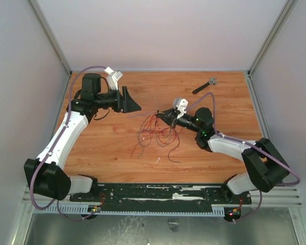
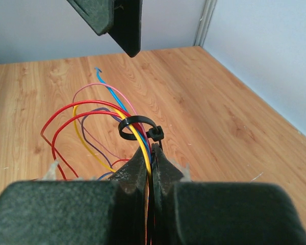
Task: Zip-tie the wires
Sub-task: Tie the cable at the center of the board.
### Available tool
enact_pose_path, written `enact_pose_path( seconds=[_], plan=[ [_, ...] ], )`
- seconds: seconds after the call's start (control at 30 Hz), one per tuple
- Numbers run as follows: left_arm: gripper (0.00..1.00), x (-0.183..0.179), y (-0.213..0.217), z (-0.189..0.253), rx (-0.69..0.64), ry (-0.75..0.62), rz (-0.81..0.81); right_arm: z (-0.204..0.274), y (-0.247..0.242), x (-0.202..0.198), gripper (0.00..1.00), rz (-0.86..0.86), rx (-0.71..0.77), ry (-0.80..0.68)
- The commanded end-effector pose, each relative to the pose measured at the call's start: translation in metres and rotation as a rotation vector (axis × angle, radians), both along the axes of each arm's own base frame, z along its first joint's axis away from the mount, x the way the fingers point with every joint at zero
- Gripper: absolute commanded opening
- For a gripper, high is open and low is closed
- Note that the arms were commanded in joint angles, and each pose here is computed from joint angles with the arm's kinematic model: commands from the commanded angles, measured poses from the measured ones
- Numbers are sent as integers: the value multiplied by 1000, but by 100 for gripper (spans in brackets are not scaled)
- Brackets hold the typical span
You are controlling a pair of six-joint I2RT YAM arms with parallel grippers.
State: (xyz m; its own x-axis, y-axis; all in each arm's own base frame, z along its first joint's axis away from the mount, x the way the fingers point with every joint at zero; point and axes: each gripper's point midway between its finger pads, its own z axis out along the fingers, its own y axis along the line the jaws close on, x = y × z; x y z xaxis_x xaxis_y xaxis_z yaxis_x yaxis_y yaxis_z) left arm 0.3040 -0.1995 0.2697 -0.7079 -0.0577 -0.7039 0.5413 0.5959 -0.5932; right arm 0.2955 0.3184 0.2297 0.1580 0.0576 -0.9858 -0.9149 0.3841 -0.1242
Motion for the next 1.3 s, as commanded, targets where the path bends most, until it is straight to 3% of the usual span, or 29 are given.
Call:
enact_pose_path(
  seconds=[0.0,0.33,0.47,0.77,1.27],
  plan=[
    [64,-17,-11,19,-87,-82,-121,5,-3,-5,0,30,-9,-17],
    [62,-30,-17,-2,-85,-46,-166,12,-2,0,0,25,-2,-12],
    [55,-35,-18,1,-91,-54,-180,12,-7,7,0,-4,2,-3],
    [52,-45,-25,-16,-80,-19,-218,18,-8,6,0,4,18,-2],
    [66,-18,-24,29,-69,-234,-144,16,-11,-1,0,23,-1,-4]
  ],
)
